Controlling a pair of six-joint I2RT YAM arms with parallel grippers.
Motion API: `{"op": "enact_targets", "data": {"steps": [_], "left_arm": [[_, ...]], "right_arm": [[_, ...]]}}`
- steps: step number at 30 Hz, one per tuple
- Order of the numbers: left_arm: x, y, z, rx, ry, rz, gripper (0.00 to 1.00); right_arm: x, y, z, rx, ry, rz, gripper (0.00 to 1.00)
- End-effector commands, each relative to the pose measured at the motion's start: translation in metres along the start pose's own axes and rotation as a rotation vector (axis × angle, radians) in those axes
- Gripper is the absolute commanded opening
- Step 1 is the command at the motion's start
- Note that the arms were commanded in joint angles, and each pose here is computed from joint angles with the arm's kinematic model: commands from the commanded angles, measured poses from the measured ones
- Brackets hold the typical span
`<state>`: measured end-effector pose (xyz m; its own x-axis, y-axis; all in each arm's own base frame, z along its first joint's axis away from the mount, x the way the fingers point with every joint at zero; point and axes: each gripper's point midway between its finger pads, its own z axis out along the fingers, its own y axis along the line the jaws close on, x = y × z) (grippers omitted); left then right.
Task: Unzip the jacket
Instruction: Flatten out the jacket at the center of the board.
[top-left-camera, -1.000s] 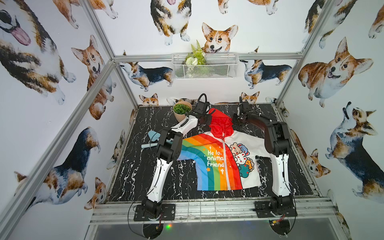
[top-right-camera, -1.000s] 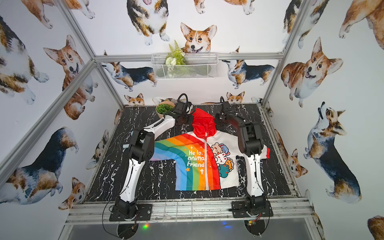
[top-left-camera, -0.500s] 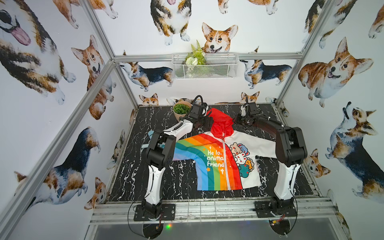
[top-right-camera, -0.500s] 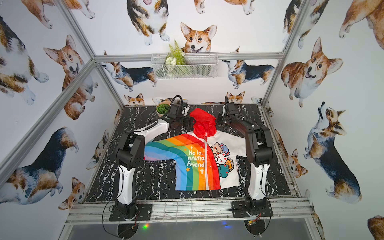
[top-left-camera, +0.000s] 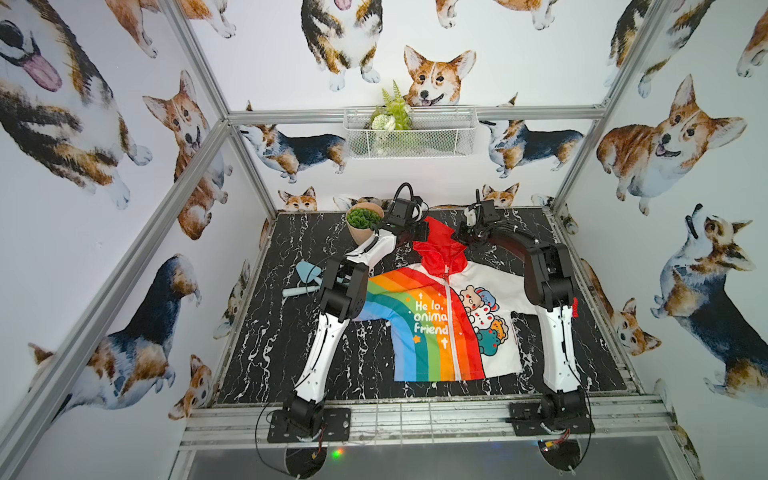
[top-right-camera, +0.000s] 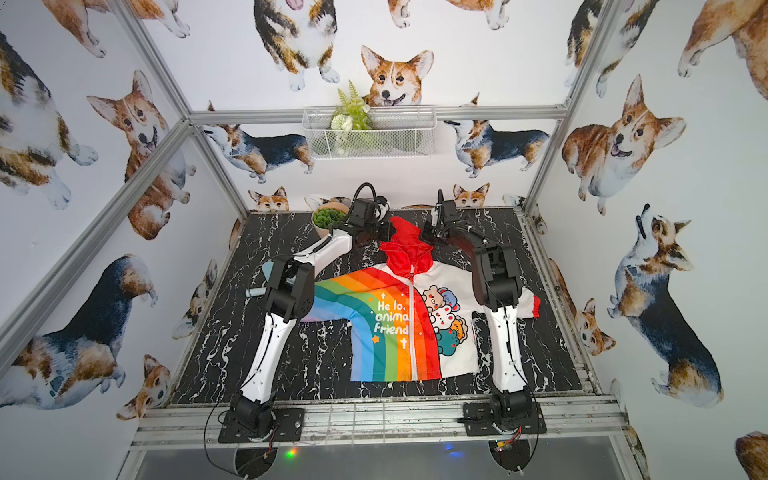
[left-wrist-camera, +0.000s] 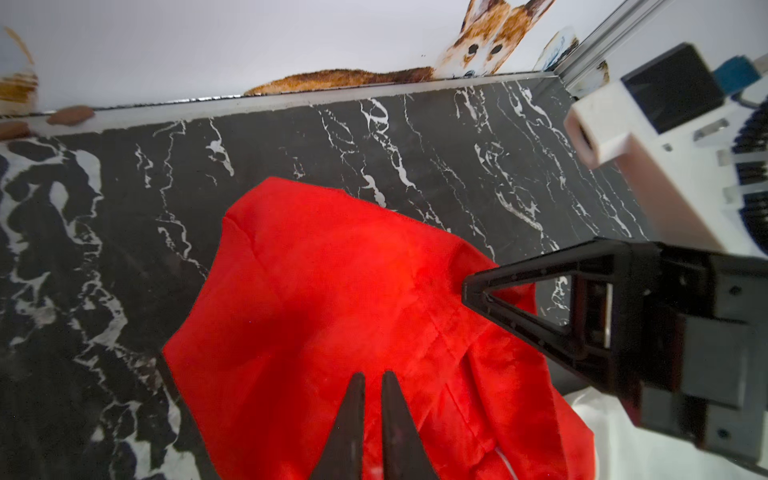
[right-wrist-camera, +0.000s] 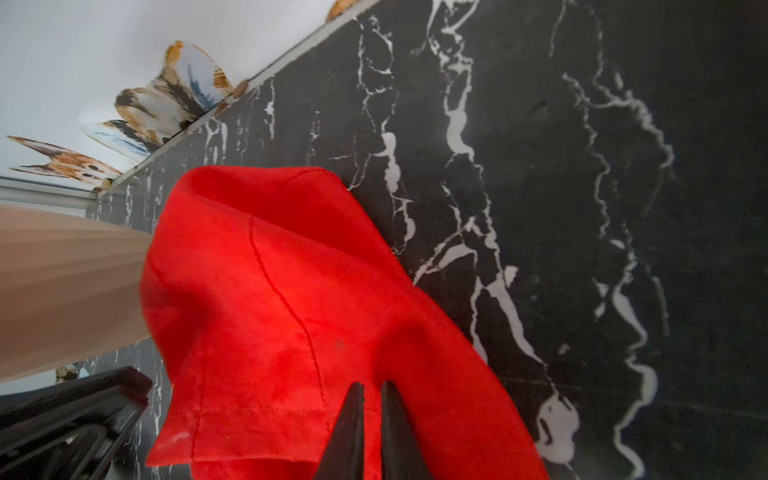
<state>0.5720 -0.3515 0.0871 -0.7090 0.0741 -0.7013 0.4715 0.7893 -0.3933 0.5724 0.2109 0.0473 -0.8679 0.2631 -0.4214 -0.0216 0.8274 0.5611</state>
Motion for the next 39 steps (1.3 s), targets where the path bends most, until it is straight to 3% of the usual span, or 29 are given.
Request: {"op": "enact_targets", "data": {"steps": [1,6,10,15,18,22,24,27,34,39], "left_arm": [[0.012,0.012,0.006,-0.016,0.048,-0.030,0.11],[0.025,0.040,0.015,-0.077,0.088,-0.080,0.09],[0.033,0.048,0.019,-0.070,0.115,-0.107,0.10],[0.015,0.028,0.004,-0.001,0.096,-0.105,0.38],[-0.011,0.010,-0.023,0.020,0.041,-0.084,0.56],[-0.034,-0.001,-0.063,-0.009,-0.028,-0.053,0.72],[-0.034,-0.003,-0.080,-0.033,-0.048,-0.052,0.72],[-0.016,-0.010,-0.097,-0.028,-0.045,-0.067,0.62],[0.072,-0.035,-0.109,-0.024,0.069,-0.076,0.39],[0.131,-0.062,-0.096,0.002,0.181,-0.037,0.31]], "right_arm": [[0.010,-0.017,0.006,0.075,0.036,0.046,0.12],[0.015,-0.044,0.007,0.205,0.047,0.072,0.12],[0.011,-0.037,0.003,0.183,0.056,0.061,0.15],[-0.005,-0.001,-0.031,0.101,-0.017,0.008,0.26],[-0.012,0.020,-0.062,0.075,-0.078,-0.022,0.36],[0.000,0.030,-0.100,0.082,-0.139,-0.027,0.40],[0.020,0.026,-0.113,0.111,-0.147,-0.007,0.40],[0.052,0.012,-0.129,0.178,-0.142,0.027,0.36],[0.143,-0.030,-0.164,0.239,-0.084,0.111,0.31],[0.174,-0.045,-0.179,0.257,-0.057,0.113,0.28]]}}
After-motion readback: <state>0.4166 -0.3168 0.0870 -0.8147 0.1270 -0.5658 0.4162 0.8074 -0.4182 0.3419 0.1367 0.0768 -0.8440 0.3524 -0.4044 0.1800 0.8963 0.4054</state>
